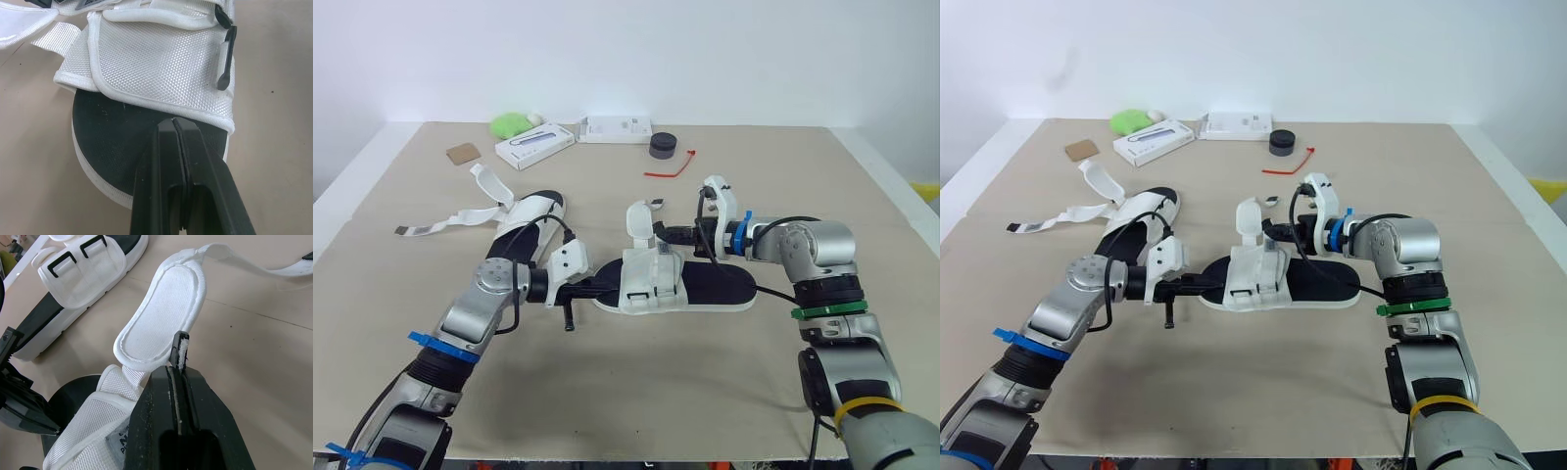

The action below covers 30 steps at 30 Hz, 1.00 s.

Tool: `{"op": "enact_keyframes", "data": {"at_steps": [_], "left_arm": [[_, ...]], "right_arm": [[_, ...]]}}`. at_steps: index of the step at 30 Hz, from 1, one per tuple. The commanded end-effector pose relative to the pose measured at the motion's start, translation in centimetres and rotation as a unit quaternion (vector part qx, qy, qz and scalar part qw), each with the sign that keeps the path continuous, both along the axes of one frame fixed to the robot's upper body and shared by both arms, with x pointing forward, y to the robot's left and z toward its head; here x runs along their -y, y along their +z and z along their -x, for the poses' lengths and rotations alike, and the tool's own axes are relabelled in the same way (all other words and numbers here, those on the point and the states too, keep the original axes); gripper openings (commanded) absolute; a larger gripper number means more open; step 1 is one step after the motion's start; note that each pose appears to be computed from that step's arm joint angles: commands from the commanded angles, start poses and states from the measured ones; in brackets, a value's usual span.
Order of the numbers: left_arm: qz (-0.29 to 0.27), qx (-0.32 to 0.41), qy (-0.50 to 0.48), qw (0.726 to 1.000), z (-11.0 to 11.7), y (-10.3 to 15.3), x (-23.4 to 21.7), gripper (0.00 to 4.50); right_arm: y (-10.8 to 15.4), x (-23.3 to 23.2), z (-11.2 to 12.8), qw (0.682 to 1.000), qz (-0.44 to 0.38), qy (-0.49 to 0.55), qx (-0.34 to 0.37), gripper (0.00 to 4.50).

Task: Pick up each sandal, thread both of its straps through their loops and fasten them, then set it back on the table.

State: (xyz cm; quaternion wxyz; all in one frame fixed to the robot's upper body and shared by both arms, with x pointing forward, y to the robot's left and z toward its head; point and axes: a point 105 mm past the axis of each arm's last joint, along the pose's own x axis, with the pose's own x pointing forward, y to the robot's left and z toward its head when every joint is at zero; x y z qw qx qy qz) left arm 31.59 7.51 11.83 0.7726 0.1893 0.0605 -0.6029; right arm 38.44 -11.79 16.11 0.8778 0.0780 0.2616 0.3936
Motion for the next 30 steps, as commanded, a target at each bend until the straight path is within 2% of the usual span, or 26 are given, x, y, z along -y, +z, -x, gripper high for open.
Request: {"op": "enact_keyframes", "data": {"at_steps": [1, 10, 14, 15, 20, 23, 25, 27, 30], "left_arm": [[-0.008, 0.0, 0.005, 1.0, -0.2, -0.1, -0.3, 0.0], [-0.007, -0.002, 0.003, 1.0, 0.0, -0.2, -0.2, 0.0], [-0.008, -0.002, 0.003, 1.0, 0.1, -0.3, -0.3, 0.0], [-0.009, -0.002, 0.003, 1.0, 0.1, -0.3, -0.4, 0.0], [-0.011, -0.002, 0.002, 1.0, 0.2, -0.3, -0.5, 0.0], [-0.014, -0.001, 0.0, 1.0, 0.2, -0.3, -0.5, 0.0], [-0.018, 0.002, -0.004, 1.0, 0.3, -0.3, -0.5, 0.0], [-0.019, 0.004, -0.007, 1.0, 0.3, -0.3, -0.5, 0.0], [-0.019, 0.006, -0.008, 1.0, 0.2, -0.2, -0.5, 0.0]], "right_arm": [[-1.2, 1.9, -0.1, 0.998, 0.033, -0.041, -0.023, 0.04], [-1.4, 2.1, 0.1, 0.997, 0.012, -0.06, -0.048, 0.04], [-0.5, 1.9, 0.0, 0.999, 0.026, -0.039, -0.001, 1.37], [0.1, 1.9, -0.2, 0.998, 0.043, -0.028, 0.031, 2.03], [2.2, 2.2, -0.7, 0.989, 0.079, 0.011, 0.123, 4.42], [3.8, 2.0, -1.2, 0.984, 0.066, 0.018, 0.162, 4.48], [6.0, 1.0, -1.5, 0.981, 0.035, 0.027, 0.191, 4.48], [7.6, -0.7, -1.3, 0.983, -0.028, 0.04, 0.175, 4.48], [8.1, -2.5, -1.0, 0.987, -0.076, 0.051, 0.131, 4.48]]}}
